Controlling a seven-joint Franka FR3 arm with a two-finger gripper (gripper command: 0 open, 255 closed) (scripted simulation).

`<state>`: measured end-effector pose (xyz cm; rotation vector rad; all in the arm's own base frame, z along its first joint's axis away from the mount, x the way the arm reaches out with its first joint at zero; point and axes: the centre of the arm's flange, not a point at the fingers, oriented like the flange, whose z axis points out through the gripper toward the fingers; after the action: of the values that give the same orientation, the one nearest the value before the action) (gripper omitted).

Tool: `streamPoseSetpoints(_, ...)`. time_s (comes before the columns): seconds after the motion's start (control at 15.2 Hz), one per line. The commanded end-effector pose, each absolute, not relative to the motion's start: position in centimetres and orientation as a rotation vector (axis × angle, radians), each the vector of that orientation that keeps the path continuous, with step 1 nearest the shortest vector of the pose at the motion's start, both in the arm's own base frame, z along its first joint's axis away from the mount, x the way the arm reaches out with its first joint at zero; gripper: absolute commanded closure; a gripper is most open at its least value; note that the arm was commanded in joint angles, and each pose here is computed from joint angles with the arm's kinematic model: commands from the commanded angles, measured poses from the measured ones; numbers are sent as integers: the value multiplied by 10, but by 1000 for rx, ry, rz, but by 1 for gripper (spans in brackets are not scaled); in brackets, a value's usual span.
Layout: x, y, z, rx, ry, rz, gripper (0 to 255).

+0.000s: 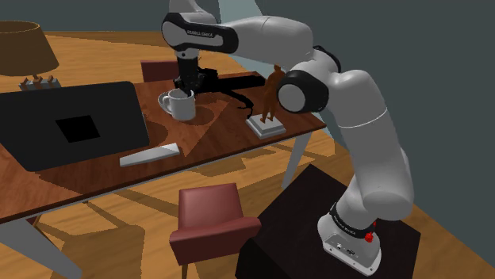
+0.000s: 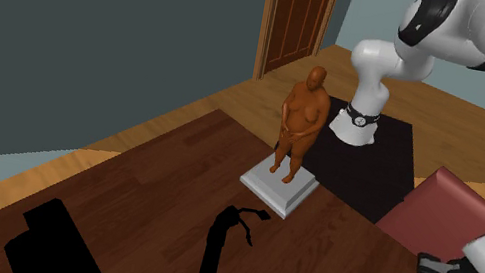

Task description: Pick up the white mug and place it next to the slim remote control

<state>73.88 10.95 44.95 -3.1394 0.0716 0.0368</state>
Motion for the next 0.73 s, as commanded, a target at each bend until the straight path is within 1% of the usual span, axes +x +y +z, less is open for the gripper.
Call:
streamPoseSetpoints(0.0, 747, 136, 445, -3139, 73, 36, 255)
streamPoseSetpoints(0.66, 750, 145, 396, -3139, 73, 36, 255)
